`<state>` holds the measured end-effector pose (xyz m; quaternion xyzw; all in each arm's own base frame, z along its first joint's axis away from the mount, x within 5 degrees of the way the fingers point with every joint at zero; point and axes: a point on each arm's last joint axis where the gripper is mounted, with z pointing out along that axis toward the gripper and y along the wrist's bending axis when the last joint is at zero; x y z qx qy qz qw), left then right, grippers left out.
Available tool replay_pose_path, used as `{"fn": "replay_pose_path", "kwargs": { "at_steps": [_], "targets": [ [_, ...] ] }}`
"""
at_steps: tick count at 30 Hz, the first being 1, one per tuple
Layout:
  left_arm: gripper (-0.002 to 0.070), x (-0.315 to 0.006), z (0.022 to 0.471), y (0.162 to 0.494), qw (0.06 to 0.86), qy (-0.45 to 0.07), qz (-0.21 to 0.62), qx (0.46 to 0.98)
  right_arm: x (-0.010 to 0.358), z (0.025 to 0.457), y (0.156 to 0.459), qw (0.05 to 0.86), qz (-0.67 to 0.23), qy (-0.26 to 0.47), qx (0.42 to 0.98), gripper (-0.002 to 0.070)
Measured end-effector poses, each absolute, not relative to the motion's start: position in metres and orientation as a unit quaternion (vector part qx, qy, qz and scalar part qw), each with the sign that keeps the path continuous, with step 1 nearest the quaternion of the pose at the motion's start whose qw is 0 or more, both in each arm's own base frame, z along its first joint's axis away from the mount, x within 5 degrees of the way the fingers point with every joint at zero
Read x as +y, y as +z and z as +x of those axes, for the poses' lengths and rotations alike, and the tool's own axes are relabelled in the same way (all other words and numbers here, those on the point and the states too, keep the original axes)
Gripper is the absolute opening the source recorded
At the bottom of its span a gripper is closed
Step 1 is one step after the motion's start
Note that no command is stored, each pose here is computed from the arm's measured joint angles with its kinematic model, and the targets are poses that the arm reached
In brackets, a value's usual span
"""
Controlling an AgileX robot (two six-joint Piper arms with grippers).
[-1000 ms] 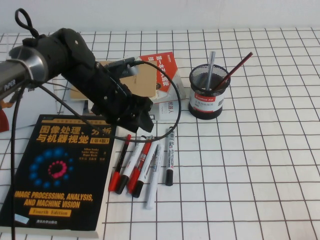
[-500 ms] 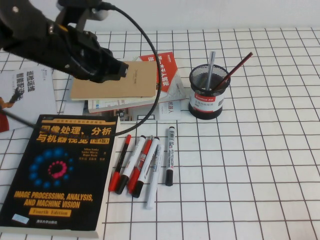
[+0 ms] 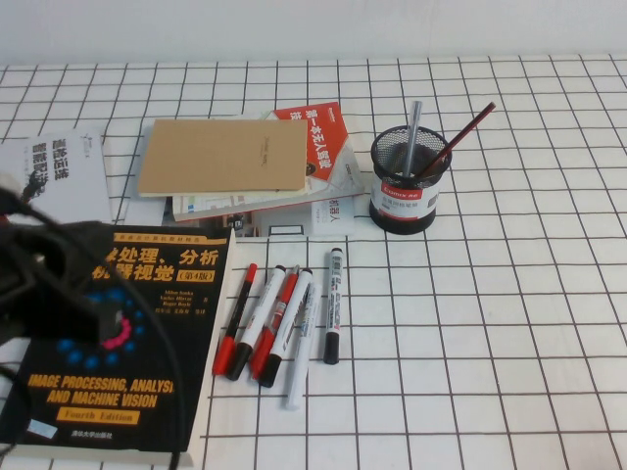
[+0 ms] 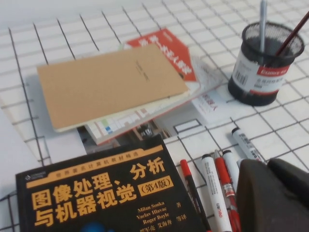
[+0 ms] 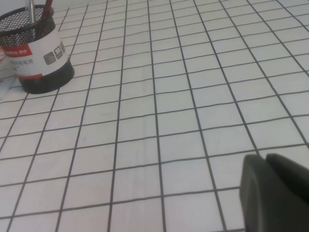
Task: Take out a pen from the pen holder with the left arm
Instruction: 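Take a marker out of the pen holder and lay it on the table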
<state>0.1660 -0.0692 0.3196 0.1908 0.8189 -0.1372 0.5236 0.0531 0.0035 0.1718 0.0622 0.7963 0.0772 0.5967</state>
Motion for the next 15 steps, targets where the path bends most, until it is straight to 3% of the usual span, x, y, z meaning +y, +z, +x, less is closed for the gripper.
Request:
{"fn": "replay_pose_path", "kwargs": {
  "at_steps": [7,15],
  "targets": [
    [0.0001,-0.051,0.112,0.313,0.581,-0.14,0.187,0.78,0.004,0.053,0.172,0.597,0.062,0.077,0.796,-0.0017],
    [0.0001,-0.054,0.09,0.294,0.49,-0.164,0.237,0.823,0.004,0.053,0.172,0.597,0.062,0.077,0.796,-0.0016]
  ]
}}
